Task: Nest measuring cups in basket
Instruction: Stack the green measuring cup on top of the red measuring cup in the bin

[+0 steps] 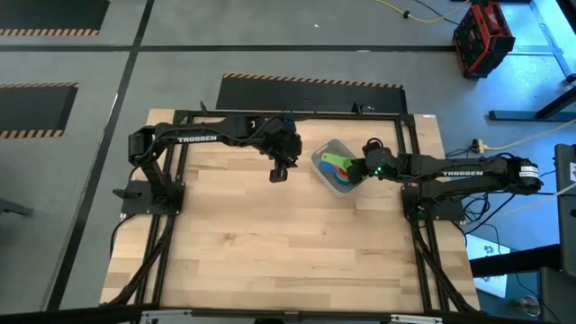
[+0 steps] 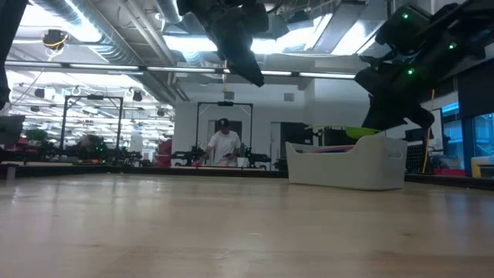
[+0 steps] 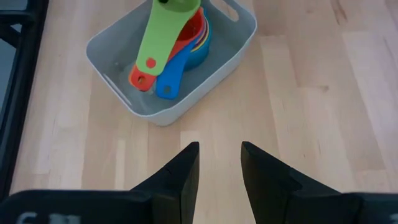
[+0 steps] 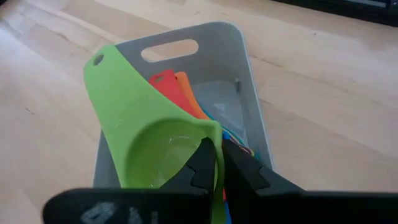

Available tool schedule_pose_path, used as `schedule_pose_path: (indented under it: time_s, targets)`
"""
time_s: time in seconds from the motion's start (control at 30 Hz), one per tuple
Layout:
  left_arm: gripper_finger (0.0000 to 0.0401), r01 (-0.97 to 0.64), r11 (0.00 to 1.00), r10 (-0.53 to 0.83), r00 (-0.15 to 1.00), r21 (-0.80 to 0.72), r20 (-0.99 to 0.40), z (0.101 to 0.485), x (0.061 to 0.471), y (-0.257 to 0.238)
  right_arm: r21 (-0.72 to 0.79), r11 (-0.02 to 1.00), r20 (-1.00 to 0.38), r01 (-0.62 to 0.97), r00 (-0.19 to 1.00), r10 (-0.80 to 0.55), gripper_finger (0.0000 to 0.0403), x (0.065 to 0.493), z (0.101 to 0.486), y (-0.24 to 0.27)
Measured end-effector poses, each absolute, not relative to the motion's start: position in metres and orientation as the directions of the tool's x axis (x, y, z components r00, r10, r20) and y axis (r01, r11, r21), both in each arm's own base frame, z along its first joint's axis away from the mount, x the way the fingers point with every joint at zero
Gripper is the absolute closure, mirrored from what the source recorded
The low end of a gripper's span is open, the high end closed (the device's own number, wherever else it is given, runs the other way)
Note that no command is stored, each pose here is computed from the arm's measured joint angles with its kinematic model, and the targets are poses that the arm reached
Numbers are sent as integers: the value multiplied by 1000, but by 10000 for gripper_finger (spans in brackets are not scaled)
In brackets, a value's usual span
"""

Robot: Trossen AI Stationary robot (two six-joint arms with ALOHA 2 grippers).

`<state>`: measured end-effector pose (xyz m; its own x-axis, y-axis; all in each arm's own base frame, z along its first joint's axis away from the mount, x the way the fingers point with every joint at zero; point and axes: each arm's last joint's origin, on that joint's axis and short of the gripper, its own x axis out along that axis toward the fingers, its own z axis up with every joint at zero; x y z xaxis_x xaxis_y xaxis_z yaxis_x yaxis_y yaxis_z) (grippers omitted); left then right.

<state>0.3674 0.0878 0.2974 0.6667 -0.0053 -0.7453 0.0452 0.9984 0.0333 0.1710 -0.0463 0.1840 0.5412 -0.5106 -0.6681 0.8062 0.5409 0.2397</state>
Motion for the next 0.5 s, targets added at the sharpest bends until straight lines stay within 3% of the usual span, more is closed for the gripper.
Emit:
schedule_pose_path:
  time_s: [0.5]
  targets:
    - [289, 45, 998, -5, 666, 33, -746, 297, 367, 88, 232, 547, -694, 804, 531, -486, 377, 173, 179, -46]
